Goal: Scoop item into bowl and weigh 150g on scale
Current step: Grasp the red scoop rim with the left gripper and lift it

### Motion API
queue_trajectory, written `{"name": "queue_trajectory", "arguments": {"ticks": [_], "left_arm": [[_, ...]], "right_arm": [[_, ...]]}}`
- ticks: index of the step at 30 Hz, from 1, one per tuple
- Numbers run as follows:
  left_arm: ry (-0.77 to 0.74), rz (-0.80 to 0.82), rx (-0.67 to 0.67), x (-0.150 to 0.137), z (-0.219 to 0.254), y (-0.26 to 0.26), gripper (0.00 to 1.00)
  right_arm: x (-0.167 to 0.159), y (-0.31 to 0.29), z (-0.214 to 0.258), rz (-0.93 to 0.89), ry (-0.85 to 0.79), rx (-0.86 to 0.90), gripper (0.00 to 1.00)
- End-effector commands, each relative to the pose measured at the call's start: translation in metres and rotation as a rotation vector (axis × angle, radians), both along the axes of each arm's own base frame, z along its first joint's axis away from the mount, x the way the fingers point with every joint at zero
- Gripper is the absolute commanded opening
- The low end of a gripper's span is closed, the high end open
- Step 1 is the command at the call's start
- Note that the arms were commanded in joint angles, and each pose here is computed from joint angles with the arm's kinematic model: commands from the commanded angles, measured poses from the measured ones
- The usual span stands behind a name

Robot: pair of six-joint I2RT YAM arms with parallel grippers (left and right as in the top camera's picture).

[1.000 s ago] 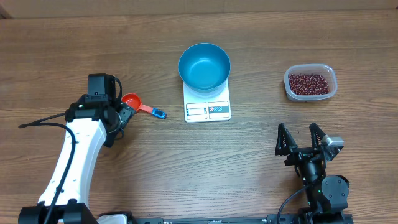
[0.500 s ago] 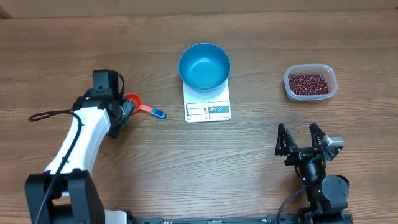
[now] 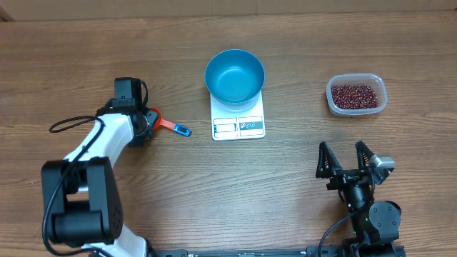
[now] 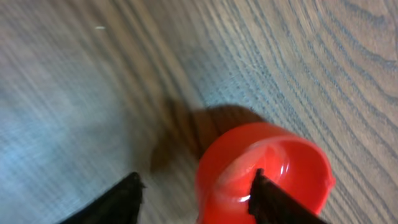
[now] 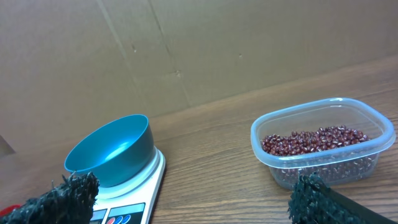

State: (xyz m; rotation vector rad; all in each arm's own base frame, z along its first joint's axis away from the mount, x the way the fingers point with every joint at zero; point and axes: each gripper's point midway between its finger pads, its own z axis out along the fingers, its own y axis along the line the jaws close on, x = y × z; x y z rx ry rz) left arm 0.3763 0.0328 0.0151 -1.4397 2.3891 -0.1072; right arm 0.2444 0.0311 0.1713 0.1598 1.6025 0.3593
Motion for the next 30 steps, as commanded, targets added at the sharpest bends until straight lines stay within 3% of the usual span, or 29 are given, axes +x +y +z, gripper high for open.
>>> {"name": "queue_trajectory", "arguments": {"ticks": [1, 3, 11, 19, 24, 30], "left_arm": [[0.012, 0.003, -0.033, 0.004, -0.012, -0.004, 0.37], [0.033, 0.003, -0.035, 0.002, -0.018, -0.004, 0.04], [0.032, 0.020, -0.082, -0.008, 0.002, 0.003, 0.04], [-0.100, 0.021, -0.304, -0.021, 0.073, -0.006, 0.04], [-0.202, -0.231, -0.453, -0.028, 0.110, -0.035, 0.04], [-0.047, -0.231, -0.535, -0.073, 0.106, -0.050, 0.04]], "right_arm": [[0.000, 0.000, -0.002, 0.000, -0.005, -0.006, 1.00], [0.000, 0.000, -0.002, 0.000, -0.005, -0.006, 1.00], [0.000, 0.000, -0.002, 0.000, -0.005, -0.006, 1.00], [0.000, 0.000, -0.002, 0.000, -0.005, -0.006, 1.00], [0.000, 0.000, -0.002, 0.000, -0.005, -0.006, 1.00], [0.000, 0.000, -0.002, 0.000, -0.005, -0.006, 1.00]]}}
